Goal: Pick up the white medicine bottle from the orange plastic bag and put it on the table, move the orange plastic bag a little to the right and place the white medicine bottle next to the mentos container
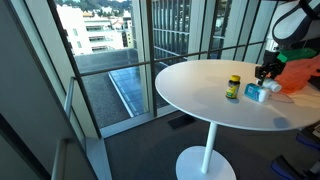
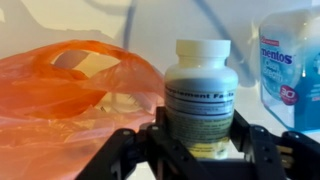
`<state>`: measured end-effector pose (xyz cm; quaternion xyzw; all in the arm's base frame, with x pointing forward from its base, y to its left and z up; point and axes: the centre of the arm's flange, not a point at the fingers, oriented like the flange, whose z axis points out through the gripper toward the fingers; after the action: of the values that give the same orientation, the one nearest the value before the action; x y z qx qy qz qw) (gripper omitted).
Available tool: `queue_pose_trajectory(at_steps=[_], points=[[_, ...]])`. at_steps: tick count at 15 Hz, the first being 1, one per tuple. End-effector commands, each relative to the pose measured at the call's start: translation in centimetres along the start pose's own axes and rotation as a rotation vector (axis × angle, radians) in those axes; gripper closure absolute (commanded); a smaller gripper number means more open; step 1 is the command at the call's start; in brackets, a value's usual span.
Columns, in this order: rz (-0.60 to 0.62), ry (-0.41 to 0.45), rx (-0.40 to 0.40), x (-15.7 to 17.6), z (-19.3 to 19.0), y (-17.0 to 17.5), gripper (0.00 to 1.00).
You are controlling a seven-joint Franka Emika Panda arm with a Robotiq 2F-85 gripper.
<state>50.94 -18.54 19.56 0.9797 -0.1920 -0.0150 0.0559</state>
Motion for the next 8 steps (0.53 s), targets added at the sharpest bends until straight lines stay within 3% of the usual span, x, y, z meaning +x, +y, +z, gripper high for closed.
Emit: queue_pose_trajectory(at_steps=[1,3,4,7,8], points=[[-0.023,-0.006,0.004,1.6,1.1,0.3,0.64],[-0.017,-0.019,0.005,1.7,1.6,0.4,0.64],[-0.013,-0.024,0.004,1.7,1.6,0.5,0.20],[0.002,-0.023,0.006,1.3,0.2,0.8,0.01],[0.015,-0.022,0.004,1.3,-0.4,0.9,0.00]])
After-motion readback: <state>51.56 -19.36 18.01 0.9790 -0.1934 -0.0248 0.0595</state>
